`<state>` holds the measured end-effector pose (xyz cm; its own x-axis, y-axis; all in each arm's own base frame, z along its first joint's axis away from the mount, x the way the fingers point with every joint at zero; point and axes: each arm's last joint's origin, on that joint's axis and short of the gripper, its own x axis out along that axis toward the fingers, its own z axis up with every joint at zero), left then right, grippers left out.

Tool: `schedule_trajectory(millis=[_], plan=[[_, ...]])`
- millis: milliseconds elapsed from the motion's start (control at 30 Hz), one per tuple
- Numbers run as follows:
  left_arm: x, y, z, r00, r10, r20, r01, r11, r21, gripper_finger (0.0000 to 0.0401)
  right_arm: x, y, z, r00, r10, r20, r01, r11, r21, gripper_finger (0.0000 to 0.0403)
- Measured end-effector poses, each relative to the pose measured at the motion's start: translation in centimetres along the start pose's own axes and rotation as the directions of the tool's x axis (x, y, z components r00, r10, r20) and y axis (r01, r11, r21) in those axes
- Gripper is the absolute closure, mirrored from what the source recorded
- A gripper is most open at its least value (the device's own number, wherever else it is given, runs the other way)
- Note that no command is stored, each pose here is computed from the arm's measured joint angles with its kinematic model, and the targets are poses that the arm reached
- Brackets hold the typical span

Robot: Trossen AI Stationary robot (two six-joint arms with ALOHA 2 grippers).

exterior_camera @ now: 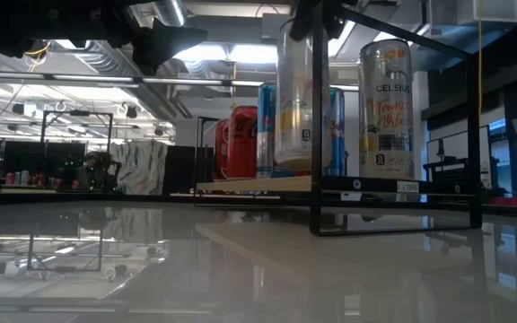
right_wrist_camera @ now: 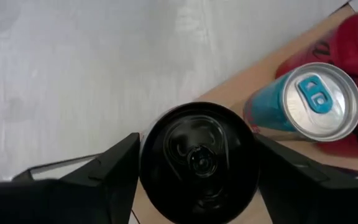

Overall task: Place canned beverage on shelf
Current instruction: Put the white yellow soda can on the shelf aligned with the other white yellow soda can

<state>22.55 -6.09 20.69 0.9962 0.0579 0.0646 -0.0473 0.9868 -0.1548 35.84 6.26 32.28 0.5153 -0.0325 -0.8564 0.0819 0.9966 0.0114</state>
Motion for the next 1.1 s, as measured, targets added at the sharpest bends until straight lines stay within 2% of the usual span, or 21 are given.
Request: schedule_trajectory(millis=[300, 533, 867, 1100], plan=[[0.0, 0.0, 0.0, 1.0, -0.004, -0.001, 0.004, 1.0, 0.0, 0.0062, -0.1, 0.4, -0.1, 0.999, -0.049, 0.01, 0.048, 0.995, 0.089, 0.0139], [0.0, -0.1, 0.0, 1.0, -0.016, -0.002, 0.016, 1.0, 0.001, 0.0062, -0.4, 1.6, -0.8, 0.984, -0.175, 0.021, 0.172, 0.979, 0.111, 0.0139], [0.0, -0.1, 0.0, 1.0, -0.016, -0.002, 0.016, 1.0, 0.001, 0.0062, -0.7, 2.6, -1.3, 0.977, -0.212, 0.027, 0.201, 0.956, 0.212, 0.0139], [0.0, -0.1, 0.0, 1.0, -0.016, -0.002, 0.016, 1.0, 0.002, 0.0062, -0.8, 2.6, -1.5, 0.968, -0.251, 0.025, 0.239, 0.943, 0.234, 0.0139]])
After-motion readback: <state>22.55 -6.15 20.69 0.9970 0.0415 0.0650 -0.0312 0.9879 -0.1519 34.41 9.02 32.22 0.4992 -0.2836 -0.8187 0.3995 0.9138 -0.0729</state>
